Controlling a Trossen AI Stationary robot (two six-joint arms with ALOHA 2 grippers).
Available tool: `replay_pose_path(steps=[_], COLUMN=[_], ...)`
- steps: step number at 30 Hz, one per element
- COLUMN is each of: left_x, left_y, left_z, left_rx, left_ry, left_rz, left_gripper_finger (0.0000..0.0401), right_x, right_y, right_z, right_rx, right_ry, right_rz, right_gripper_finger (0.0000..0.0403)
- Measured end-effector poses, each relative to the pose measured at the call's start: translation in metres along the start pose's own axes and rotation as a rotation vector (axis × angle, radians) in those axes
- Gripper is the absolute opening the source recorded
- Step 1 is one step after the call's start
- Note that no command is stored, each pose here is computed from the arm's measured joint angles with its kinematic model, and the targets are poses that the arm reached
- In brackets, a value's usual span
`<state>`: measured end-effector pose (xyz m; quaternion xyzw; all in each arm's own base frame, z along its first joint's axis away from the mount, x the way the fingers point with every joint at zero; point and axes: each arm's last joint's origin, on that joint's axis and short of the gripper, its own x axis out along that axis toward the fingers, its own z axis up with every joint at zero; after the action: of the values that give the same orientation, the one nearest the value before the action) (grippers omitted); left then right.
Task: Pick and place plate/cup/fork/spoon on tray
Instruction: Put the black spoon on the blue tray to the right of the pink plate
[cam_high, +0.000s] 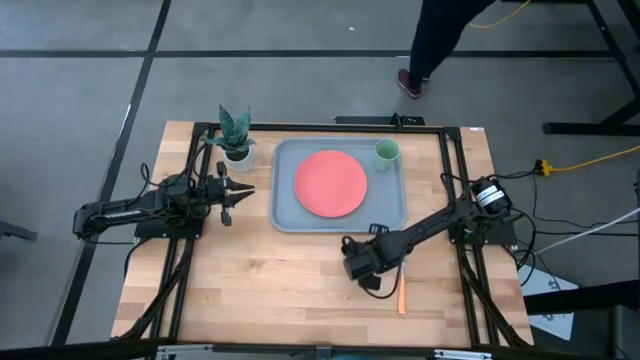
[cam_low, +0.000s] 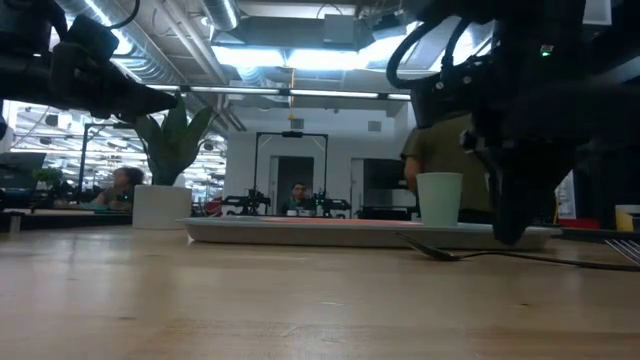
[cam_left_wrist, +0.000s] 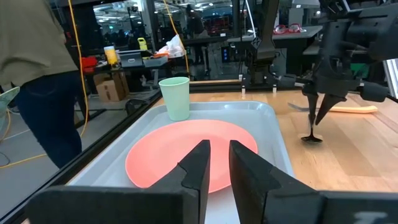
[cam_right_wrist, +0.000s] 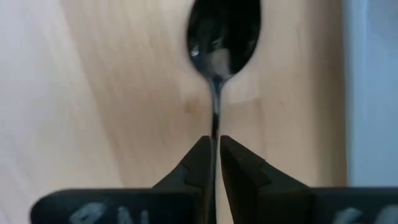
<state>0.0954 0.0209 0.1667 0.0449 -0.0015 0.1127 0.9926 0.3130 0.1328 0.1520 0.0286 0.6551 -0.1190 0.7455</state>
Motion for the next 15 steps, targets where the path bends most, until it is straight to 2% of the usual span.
replay_pose_path(steps=[15], left_x=[0.0], left_y=[0.0], left_z=[0.0], left_rx=[0.0], left_ry=[0.0], left_rz=[0.0], left_gripper_finger=[0.0053], right_x=[-0.0023], right_y=[0.0083], right_z=[-0.0058], right_rx=[0.002], right_ry=[-0.075], right_rz=[-0.081], right_gripper_finger=[0.0042])
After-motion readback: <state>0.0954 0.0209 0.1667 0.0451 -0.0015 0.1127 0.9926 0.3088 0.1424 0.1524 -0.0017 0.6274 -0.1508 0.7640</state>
